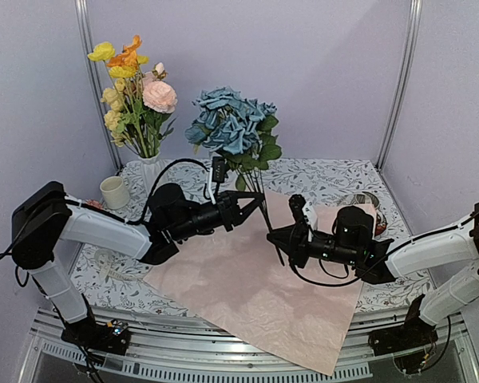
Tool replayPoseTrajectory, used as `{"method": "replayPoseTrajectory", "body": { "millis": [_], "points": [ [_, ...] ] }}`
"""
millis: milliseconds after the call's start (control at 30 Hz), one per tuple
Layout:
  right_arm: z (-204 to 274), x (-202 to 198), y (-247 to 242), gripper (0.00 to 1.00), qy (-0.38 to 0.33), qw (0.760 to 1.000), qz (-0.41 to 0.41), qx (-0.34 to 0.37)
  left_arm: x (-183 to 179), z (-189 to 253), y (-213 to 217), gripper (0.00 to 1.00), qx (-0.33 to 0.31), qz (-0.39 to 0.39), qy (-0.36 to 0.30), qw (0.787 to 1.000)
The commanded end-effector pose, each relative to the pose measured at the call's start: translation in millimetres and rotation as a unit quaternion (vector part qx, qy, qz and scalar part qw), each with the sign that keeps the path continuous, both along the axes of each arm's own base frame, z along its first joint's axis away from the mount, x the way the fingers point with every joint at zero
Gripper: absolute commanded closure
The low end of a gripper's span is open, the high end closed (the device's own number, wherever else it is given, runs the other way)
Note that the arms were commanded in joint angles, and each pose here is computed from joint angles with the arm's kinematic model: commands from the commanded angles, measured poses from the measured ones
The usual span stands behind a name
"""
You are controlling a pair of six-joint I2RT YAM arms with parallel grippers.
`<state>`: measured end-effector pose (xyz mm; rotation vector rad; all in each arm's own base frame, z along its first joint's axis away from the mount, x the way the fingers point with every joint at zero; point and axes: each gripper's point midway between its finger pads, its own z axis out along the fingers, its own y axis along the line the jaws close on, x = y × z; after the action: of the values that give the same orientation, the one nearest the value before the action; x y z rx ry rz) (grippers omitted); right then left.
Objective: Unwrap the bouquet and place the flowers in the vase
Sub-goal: Pass from the right arm to the left
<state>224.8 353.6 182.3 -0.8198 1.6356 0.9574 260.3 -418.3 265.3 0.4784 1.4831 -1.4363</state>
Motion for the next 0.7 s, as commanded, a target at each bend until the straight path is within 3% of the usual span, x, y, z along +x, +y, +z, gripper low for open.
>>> {"method": "replayPoseTrajectory", "body": {
  "millis": [0, 167, 367, 567, 667],
  "points": [
    [14.5, -2.4, 9.4, 0.97, -0.022, 1.0, 0.013, 0.01, -3.8, 12.7, -9.0, 0.87, -0.006, -0.007, -0.015, 1.0],
    [14.6, -1.8, 8.8, 0.93, -0.025, 1.0, 0.009, 0.009, -2.6, 11.1, -8.2, 1.0, 0.005, -0.001, -0.018, 1.0],
    [17.4, 1.2, 2.7, 0.52, -0.03, 0.999, -0.008, 0.011, -1.8, 11.4, 3.1, 1.0, 0.011, 0.015, -0.021, 1.0],
    [22.3, 4.5, -6.9, 0.19, -0.038, 0.999, -0.032, 0.02, 1.6, 5.2, 27.3, 1.0, 0.024, 0.036, -0.014, 0.999],
    [24.6, 8.9, -17.3, 0.07, -0.043, 0.997, -0.061, 0.026, 2.9, 12.3, 45.5, 1.0, 0.032, 0.057, -0.022, 0.998]
  ]
}}
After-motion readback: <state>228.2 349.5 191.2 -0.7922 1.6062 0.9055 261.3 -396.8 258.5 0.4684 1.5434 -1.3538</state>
